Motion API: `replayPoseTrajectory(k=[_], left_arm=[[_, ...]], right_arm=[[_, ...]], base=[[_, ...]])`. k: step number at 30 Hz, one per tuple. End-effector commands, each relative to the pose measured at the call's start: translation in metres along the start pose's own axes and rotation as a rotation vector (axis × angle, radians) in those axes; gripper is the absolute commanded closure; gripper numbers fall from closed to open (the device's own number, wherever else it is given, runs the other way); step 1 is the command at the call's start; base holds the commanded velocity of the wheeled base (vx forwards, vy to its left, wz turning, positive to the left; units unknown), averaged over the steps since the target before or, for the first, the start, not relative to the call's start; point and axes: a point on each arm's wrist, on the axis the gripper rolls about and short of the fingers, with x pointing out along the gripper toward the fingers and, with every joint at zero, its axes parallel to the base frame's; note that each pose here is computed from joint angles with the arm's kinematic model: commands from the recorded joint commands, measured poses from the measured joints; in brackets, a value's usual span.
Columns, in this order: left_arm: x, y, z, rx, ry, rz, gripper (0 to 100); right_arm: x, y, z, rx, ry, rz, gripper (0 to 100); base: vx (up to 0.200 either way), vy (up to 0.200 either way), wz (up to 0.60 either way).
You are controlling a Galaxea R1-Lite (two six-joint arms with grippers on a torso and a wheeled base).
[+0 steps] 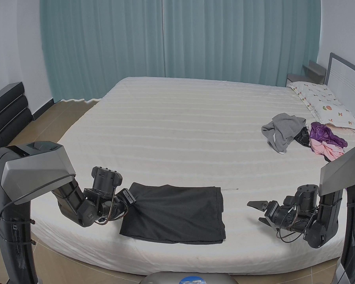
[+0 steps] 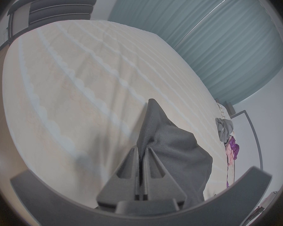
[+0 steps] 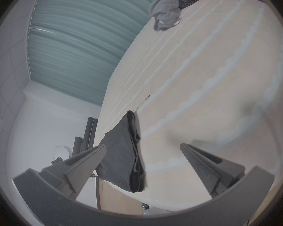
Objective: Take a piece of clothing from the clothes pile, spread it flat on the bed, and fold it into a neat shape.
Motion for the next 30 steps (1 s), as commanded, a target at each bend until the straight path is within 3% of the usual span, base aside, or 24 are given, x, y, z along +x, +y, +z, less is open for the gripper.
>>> replayPoseTrajectory(k=[1, 7, 17, 18, 30], left_arm=[[0.002, -0.001, 0.000, -0.001, -0.001, -0.003, 100], [0.001, -0.002, -0.004, 0.008, 0.010, -0.005, 100], [0.002, -0.009, -0.016, 0.028, 0.035, -0.018, 100], [0.002, -0.009, -0.016, 0.028, 0.035, -0.018, 0], [0.001, -0.008, -0.013, 0.020, 0.027, -0.019, 0]], right_arm=[[0.004, 0.007, -0.001, -0.022, -0.002, 0.032, 0], [0.006, 0.003, -0.003, -0.015, 0.011, 0.024, 0], [0.006, 0.003, -0.006, -0.015, 0.021, 0.019, 0], [0.006, 0.003, -0.006, -0.015, 0.021, 0.019, 0], [0.005, 0.002, -0.007, -0.013, 0.025, 0.014, 0]], base=[[0.000, 0.200, 0.00], [0.000, 0.200, 0.00], [0.000, 0.000, 0.00], [0.000, 0.000, 0.00], [0.000, 0.000, 0.00]])
